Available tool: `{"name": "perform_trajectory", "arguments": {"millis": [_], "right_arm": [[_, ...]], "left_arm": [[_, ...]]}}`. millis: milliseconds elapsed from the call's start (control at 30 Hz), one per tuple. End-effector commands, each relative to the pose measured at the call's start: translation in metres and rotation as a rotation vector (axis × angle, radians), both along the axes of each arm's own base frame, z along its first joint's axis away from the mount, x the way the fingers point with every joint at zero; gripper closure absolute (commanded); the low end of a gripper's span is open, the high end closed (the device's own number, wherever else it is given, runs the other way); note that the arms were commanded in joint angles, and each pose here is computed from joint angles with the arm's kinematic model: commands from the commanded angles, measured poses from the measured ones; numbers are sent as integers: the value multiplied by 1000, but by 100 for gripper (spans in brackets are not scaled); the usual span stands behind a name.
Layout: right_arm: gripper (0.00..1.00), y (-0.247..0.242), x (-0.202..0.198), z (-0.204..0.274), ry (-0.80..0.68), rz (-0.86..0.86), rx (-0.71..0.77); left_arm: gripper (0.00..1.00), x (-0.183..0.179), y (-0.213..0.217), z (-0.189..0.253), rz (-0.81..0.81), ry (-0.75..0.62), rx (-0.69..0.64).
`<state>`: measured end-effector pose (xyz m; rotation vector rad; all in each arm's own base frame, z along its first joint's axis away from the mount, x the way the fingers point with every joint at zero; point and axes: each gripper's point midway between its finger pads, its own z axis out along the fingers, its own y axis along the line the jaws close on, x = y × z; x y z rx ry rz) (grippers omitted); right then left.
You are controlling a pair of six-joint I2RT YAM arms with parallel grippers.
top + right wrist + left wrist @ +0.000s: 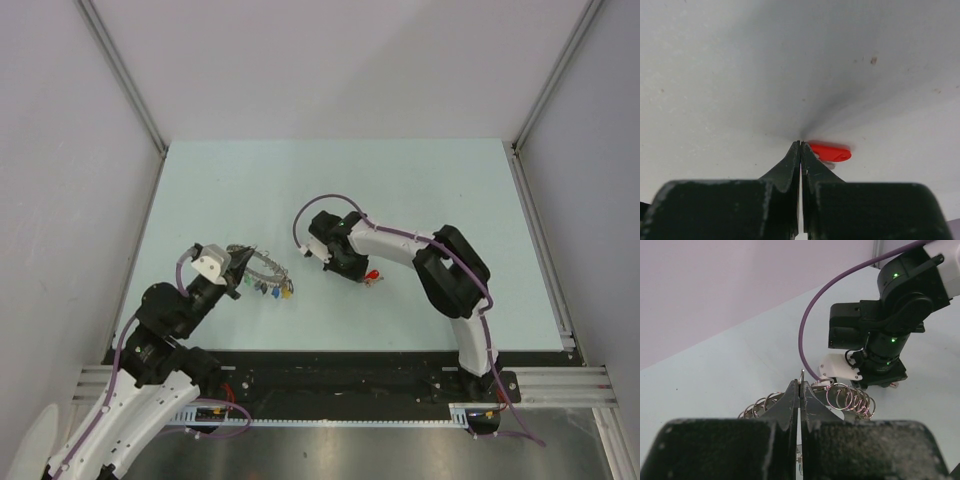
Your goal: Put the keys on the keyring
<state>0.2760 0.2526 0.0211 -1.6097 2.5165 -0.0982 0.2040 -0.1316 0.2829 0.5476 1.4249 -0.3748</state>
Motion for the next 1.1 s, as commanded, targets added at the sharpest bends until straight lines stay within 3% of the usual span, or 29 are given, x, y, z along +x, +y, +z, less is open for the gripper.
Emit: {"name": "perform_trajectory", "arguments": {"millis": [0, 333, 667, 867, 1067], "right_arm": [[100, 17, 6, -1, -1, 55, -31], [70, 31, 6, 26, -36, 56, 57], [68, 8, -8, 53, -103, -18, 386], [68, 11, 13, 72, -263, -29, 641], [69, 10, 15, 56, -268, -20, 668]], "left_arm": [[100, -3, 2, 30, 1, -95, -70], [100, -4, 2, 31, 1, -103, -73], [100, -4, -1, 29, -14, -101, -66], [100, -5, -2, 29, -24, -103, -62], [100, -4, -2, 28, -19, -104, -58]]}}
